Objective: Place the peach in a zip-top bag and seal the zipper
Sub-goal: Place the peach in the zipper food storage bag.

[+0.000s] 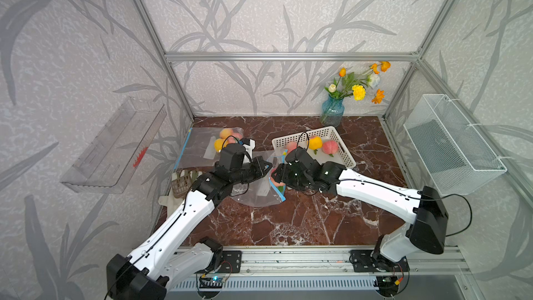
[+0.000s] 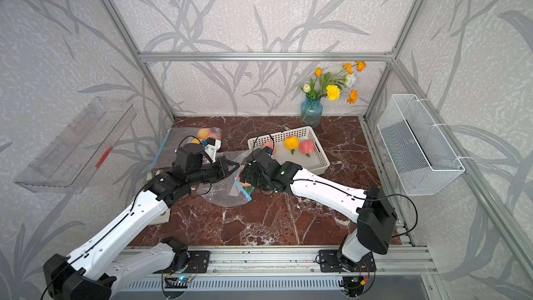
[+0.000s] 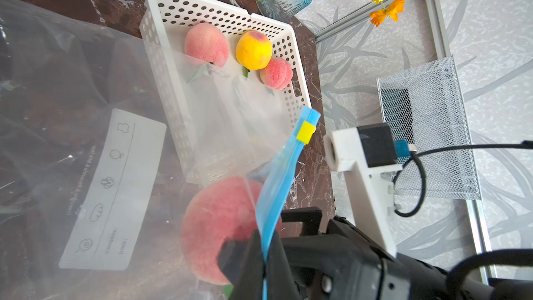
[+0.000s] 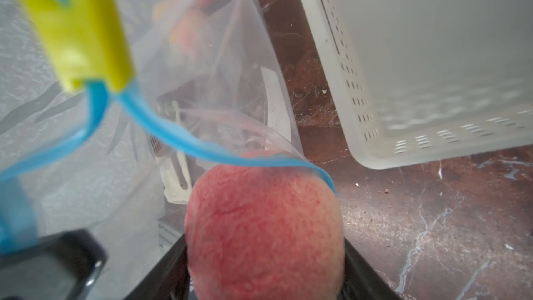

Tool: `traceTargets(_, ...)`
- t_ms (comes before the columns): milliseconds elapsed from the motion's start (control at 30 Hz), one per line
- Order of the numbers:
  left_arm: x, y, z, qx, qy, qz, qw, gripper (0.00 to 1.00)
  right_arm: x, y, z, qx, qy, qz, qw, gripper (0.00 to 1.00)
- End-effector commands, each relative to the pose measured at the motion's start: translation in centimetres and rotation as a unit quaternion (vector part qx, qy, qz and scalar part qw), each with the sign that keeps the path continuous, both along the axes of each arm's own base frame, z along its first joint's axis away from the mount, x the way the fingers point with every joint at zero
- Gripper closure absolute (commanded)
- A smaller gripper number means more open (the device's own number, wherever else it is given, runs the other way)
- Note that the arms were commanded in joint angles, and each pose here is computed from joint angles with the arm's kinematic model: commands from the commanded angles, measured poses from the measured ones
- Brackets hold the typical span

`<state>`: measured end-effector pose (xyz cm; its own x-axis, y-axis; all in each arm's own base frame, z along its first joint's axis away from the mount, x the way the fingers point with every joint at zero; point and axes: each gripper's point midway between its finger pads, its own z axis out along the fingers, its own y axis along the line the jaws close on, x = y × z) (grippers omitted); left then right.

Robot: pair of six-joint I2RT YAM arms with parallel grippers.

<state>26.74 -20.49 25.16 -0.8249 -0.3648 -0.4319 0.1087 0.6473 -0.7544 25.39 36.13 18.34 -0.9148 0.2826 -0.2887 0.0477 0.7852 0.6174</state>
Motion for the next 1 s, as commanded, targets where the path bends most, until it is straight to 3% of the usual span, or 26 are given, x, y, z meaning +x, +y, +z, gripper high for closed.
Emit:
traceTargets(0, 0.0, 0.6, 2.7, -0.012, -0.034, 0.013, 0.999, 1.00, 0.4, -0.8, -0.6, -0.051, -0.035, 0.022, 0.998, 0.40)
traceTargets(133, -0.1, 0.9, 2.8, -0.007, -0.038, 0.018, 0.999, 1.00, 0.3, 0.2, 0.3, -0.059, -0.078, 0.093, 0.991, 0.33)
traceTargets(400, 0.0, 0.9, 2.1, -0.002, -0.030, 0.017, 0.999, 1.00, -1.7, 3.5, 3.7, 0.010, -0.121, 0.220, 0.968, 0.22)
traceTargets(600, 0.0, 1.0, 1.8, 0.002, -0.028, 0.020, 0.999, 1.00, -1.9, 3.4, 4.3, 0.022, -0.121, 0.218, 0.968, 0.09)
traceTargets(967, 0.1, 1.4, 1.2, 0.017, -0.023, 0.027, 0.999, 1.00, -1.6, 1.3, 6.4, 0.025, -0.157, 0.196, 0.968, 0.06)
